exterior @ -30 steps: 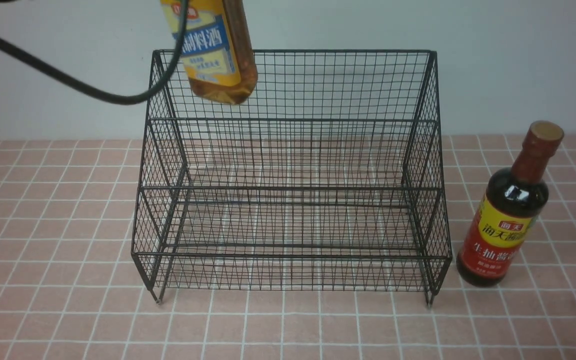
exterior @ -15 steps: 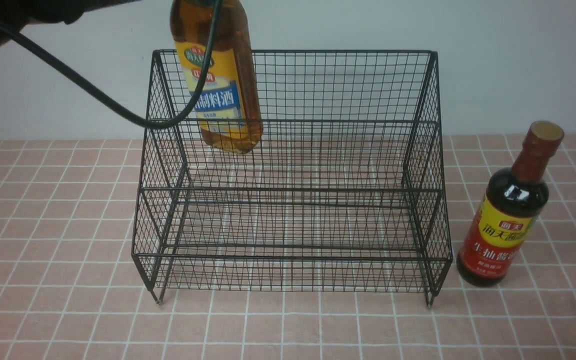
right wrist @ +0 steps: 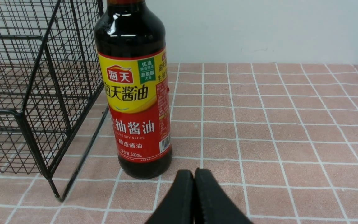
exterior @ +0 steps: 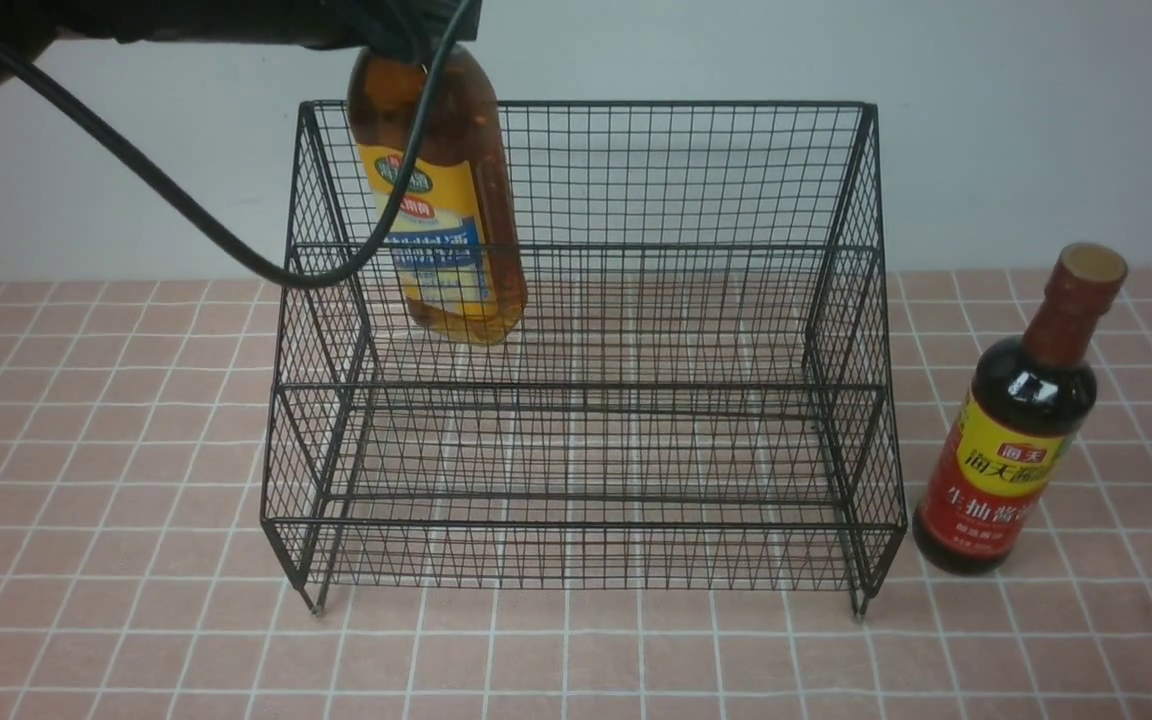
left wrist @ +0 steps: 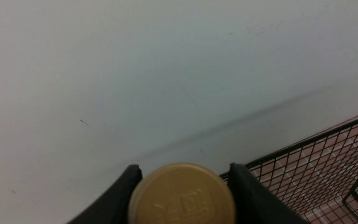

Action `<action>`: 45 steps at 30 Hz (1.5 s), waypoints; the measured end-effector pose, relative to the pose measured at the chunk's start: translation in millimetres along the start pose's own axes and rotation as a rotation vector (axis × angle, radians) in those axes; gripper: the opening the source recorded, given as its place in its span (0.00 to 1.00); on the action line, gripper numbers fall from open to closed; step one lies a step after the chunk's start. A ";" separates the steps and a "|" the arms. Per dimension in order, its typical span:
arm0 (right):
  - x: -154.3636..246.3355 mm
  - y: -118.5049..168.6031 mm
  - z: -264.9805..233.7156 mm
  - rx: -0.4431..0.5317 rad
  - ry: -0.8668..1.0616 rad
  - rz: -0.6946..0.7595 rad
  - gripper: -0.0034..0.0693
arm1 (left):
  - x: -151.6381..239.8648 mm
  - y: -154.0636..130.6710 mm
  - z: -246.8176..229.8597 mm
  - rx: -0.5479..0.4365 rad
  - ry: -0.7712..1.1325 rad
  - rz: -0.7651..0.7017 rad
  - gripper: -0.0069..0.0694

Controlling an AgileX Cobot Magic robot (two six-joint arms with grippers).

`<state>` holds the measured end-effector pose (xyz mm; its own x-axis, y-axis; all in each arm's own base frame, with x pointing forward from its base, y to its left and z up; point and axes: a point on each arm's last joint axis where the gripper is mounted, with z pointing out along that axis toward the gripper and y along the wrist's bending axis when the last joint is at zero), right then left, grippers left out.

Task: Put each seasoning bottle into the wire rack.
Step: Use the left arm to put the condiment bottle back on the shelf

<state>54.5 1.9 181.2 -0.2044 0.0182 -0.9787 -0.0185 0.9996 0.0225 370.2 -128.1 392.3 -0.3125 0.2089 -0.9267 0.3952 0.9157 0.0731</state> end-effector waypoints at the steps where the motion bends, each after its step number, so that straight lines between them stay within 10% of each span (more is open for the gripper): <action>1: 0.0 0.0 0.0 0.000 0.000 0.000 0.03 | 2.6 -0.2 3.0 0.002 0.015 0.000 0.50; 22: 0.0 0.0 0.0 0.000 0.000 0.000 0.03 | -8.0 4.2 -6.1 -0.036 -0.039 0.071 0.65; 33: 0.0 0.0 0.0 0.000 0.000 0.000 0.03 | -17.1 3.3 -84.5 -0.009 0.139 0.013 0.13; 45: 0.0 0.0 0.0 0.000 0.000 0.000 0.03 | 53.4 -8.5 -37.0 0.083 0.383 -0.115 0.08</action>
<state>54.5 1.9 181.2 -0.2044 0.0182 -0.9787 -0.0185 0.9996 0.0225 318.2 -112.0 355.9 -0.6518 0.2338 -0.7215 0.4025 0.9129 -0.0677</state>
